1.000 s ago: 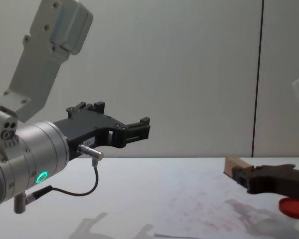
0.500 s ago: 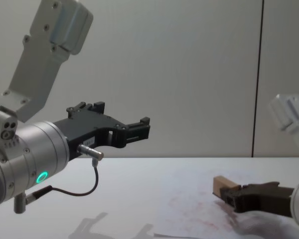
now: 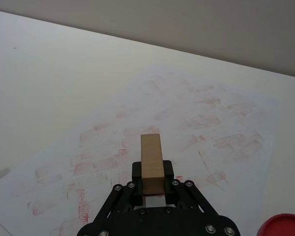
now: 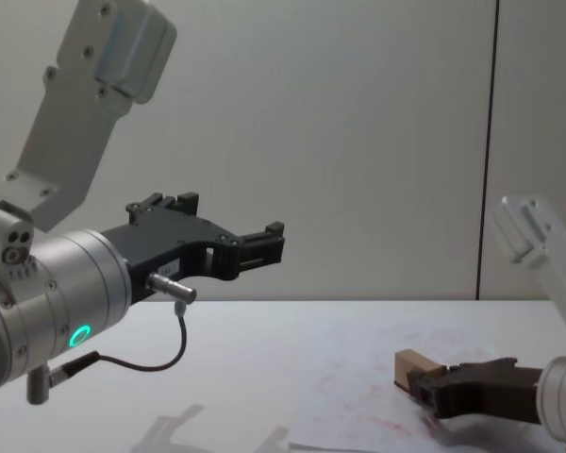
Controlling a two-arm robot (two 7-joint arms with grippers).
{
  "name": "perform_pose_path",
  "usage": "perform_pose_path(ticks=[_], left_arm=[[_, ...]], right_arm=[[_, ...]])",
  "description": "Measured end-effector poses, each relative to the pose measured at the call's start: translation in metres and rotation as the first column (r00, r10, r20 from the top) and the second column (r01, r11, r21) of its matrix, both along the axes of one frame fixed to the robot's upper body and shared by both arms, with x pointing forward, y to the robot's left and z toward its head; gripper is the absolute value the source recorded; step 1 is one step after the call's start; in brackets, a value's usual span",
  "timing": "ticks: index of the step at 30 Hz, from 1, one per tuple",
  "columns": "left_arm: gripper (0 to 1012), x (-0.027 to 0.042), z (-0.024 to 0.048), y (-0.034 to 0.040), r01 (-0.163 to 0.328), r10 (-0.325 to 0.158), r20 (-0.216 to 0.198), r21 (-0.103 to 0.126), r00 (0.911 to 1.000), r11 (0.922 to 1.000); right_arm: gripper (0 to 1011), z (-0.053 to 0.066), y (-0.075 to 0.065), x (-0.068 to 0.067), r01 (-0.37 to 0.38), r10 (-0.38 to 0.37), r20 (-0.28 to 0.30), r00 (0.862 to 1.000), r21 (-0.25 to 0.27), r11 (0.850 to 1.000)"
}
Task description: Use the one hand to pick up the stamp and affix it onto the A4 paper.
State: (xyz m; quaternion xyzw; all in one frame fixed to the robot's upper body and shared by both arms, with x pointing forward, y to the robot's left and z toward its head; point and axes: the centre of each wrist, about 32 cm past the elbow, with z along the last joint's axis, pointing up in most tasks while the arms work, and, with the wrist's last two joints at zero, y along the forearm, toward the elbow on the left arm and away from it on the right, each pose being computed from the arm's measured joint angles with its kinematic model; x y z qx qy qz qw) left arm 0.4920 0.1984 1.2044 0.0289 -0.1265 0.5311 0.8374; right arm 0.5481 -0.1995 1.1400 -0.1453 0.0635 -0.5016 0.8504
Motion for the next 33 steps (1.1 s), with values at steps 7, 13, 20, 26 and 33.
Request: perform_pose_path(ticks=[7,13,20,26,33], left_arm=[[993,0.0000,0.0000,0.0000,0.000,0.000,0.000,0.000,1.0000,1.0000],[993,0.0000,0.0000,0.0000,0.000,0.000,0.000,0.000,1.0000,1.0000],[993,0.0000,0.0000,0.0000,0.000,0.000,0.000,0.000,1.0000,1.0000],[993,0.0000,0.0000,0.0000,0.000,0.000,0.000,0.000,1.0000,1.0000],[993,0.0000,0.0000,0.0000,0.000,0.000,0.000,0.000,1.0000,1.0000]], right_arm=[[218,-0.001,0.001,0.002,-0.001,0.001,-0.009,1.000,-0.013,1.000],[218,-0.001,0.002,0.003,0.000,0.000,-0.012,1.000,-0.017,1.000],[218,0.002,0.002,0.001,0.004,-0.004,0.009,1.000,-0.010,1.000],[218,0.014,0.000,-0.001,0.009,-0.011,0.069,0.998,0.031,0.999],[218,0.032,-0.005,-0.005,0.019,-0.030,0.142,0.989,0.081,0.997]])
